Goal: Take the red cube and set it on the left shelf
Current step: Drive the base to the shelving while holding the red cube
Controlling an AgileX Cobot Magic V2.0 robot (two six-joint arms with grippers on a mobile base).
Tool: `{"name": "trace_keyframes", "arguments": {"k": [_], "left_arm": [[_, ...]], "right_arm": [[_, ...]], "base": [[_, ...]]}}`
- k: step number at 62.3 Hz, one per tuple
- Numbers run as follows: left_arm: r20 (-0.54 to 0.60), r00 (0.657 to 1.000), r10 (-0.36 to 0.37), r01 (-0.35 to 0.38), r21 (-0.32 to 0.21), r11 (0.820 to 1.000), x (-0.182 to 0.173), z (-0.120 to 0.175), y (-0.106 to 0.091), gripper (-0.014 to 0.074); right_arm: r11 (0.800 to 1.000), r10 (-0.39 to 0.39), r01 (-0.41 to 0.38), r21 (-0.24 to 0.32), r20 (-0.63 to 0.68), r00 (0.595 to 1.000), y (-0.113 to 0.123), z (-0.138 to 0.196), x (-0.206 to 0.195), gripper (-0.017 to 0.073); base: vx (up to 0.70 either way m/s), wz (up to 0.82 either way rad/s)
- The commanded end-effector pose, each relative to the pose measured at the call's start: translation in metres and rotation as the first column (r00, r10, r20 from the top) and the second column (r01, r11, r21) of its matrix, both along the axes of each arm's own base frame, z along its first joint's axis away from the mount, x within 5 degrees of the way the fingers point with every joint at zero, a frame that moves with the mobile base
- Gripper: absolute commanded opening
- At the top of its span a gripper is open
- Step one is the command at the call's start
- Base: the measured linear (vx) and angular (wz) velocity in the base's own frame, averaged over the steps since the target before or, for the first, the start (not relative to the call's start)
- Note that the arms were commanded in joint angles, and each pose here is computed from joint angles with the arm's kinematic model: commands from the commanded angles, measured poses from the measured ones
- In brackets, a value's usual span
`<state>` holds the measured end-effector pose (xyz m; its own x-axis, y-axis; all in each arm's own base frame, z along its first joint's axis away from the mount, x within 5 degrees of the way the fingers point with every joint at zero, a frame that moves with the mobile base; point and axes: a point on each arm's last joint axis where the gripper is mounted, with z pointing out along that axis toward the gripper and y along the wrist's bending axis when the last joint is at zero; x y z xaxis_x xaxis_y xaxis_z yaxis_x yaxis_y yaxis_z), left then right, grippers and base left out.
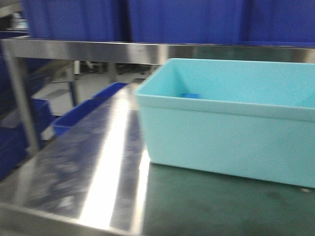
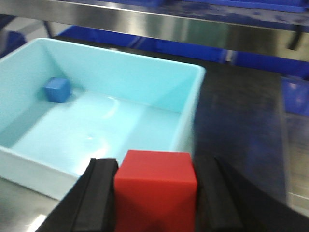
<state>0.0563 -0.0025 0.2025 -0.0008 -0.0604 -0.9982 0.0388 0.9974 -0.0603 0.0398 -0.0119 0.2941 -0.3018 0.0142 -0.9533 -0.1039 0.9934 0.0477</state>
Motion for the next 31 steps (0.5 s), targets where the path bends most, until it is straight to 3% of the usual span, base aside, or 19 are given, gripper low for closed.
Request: {"name": "trace_keyframes", "arguments": {"k": [1,31], "left_arm": [[0.079,0.997,0.005,-0.004,-0.015,1.000,-0.0003,0.0009,0.0006,0.0102],[0.079,0.997,0.005,-0.004,-0.015,1.000,-0.0003,0.0009,0.0006,0.0102]], "right_arm": [[1.000,0.011,-0.008,-0.026,0.093,0.996,0.0003,0.0140,0.0014,0.0059],[1.000,0.011,-0.008,-0.026,0.093,0.996,0.0003,0.0140,0.0014,0.0059]], "base": [[-0.12,0.71],[-0.15,0.71]]}}
